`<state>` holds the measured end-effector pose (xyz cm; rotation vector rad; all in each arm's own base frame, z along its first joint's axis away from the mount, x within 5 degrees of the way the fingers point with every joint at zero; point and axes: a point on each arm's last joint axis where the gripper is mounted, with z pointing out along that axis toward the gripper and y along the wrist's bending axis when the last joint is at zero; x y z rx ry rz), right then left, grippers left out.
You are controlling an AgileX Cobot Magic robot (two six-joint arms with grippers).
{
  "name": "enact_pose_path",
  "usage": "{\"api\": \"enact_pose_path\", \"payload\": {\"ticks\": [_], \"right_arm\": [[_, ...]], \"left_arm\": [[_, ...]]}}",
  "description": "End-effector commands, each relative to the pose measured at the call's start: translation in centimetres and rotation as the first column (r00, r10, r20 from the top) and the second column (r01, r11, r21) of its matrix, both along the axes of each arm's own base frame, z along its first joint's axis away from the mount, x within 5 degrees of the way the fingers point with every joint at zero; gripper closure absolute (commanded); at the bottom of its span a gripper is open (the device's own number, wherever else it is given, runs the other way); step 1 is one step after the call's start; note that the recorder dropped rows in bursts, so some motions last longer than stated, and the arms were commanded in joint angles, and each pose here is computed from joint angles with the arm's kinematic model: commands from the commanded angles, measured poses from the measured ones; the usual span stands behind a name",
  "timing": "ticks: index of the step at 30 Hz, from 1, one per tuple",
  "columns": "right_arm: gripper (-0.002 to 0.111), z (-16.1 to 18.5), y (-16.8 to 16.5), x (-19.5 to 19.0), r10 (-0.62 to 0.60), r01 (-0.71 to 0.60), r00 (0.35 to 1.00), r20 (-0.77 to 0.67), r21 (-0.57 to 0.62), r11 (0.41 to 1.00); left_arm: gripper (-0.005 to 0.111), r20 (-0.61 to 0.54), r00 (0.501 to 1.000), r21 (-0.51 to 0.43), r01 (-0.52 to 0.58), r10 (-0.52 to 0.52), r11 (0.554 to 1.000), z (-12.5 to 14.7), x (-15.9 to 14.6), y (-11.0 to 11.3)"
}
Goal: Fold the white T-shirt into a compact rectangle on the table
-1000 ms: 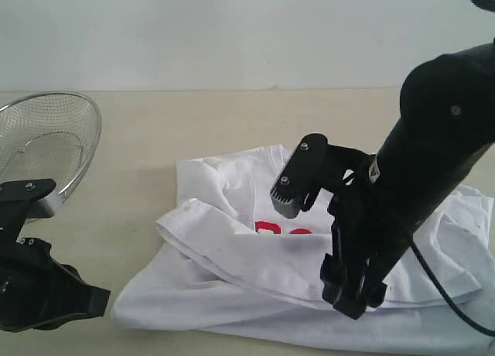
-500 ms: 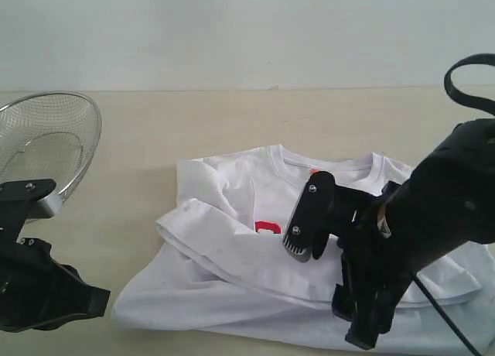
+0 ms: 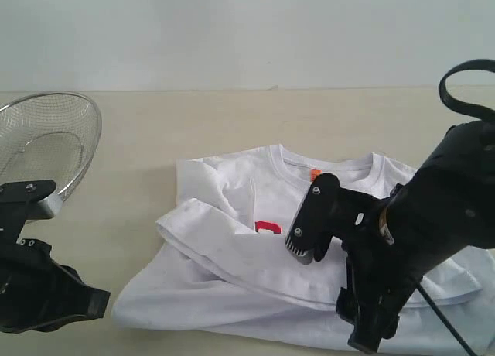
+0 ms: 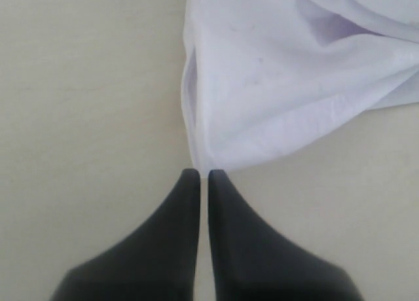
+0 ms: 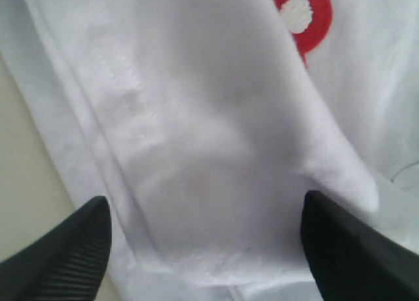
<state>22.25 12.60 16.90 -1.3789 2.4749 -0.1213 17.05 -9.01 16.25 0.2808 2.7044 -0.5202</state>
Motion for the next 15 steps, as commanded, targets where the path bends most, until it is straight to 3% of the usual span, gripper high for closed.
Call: {"api": "enact_pose_path", "payload": {"ticks": [1, 10, 15], "right_arm": [[0.037, 0.0, 0.7, -0.7, 0.035, -0.035, 0.999, -0.012, -0.015, 0.999], [0.037, -1.4, 0.9, -0.3, 0.045, -0.046, 0.999, -0.028, -0.041, 0.998], [0.057, -2.2, 1.1, 0.0, 0.045, -0.046, 0.998, -0.035, -0.042, 0.998]], "left_arm": [[0.102, 0.002, 1.0, 0.002, 0.015, -0.015, 1.0, 0.0, -0.2, 0.0], [0.102, 0.001, 1.0, 0.002, 0.016, -0.016, 1.0, 0.0, -0.2, 0.0], [0.102, 0.001, 1.0, 0.002, 0.016, -0.016, 1.0, 0.0, -0.2, 0.0]]}}
